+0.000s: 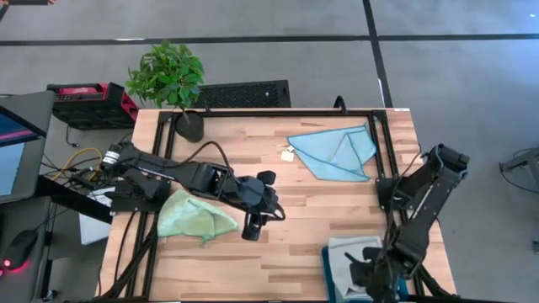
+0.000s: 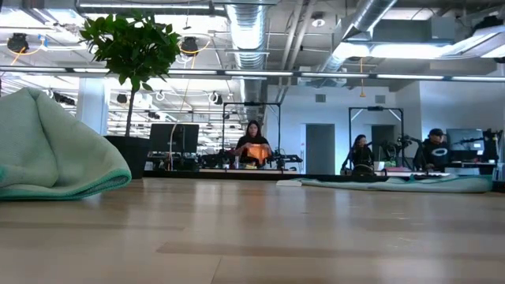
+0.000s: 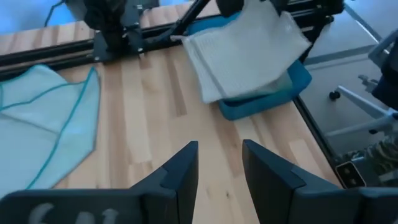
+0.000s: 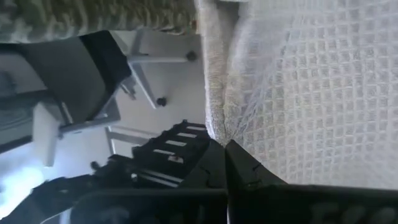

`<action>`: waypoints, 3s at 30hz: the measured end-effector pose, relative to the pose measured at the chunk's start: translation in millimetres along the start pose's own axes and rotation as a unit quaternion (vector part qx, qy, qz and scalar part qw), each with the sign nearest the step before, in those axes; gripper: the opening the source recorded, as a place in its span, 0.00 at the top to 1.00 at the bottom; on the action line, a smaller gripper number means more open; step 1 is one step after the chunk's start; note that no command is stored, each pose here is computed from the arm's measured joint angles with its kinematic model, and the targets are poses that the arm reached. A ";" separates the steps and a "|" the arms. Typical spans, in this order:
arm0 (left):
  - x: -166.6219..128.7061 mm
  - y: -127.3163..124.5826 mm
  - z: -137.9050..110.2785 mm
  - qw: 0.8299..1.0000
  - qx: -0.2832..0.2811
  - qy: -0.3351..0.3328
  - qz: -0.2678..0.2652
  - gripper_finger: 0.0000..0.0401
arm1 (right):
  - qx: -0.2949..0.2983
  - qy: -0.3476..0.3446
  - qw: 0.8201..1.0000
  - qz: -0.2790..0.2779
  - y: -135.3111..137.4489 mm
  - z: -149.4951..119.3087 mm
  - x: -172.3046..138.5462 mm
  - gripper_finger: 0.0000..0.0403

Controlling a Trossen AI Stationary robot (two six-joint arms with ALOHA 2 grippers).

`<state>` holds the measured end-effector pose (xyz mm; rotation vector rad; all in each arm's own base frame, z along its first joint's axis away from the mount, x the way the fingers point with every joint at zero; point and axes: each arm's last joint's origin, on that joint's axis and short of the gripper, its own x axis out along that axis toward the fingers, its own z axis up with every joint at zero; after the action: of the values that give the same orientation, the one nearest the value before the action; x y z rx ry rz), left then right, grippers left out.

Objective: Fold microfiber towels
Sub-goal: Put the gray microfiber cloth into the bin, then fold the blue microfiber cloth

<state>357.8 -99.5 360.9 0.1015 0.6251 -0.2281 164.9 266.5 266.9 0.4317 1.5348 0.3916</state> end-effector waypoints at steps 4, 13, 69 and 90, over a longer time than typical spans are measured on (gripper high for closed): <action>1.8 -1.0 -2.4 1.000 0.001 0.005 -0.001 0.71 | 0.000 0.013 0.999 -0.031 -1.2 2.8 22.0 0.99; 1.5 -0.8 -1.6 1.000 0.010 0.001 -0.001 0.71 | -0.011 0.055 0.996 -0.066 -7.4 9.3 56.0 0.98; -45.6 17.9 -48.6 0.913 -0.280 0.204 0.216 0.71 | -0.012 -0.303 0.947 -0.106 -85.2 0.9 -156.0 0.38; -30.3 92.5 -45.2 0.940 -0.239 0.178 0.166 0.71 | 0.337 -0.159 0.880 -0.294 -222.7 18.1 -200.1 0.38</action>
<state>330.7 3.0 344.6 -0.2266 0.9964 0.2793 176.8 -26.8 328.3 0.5038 1.3598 -0.6880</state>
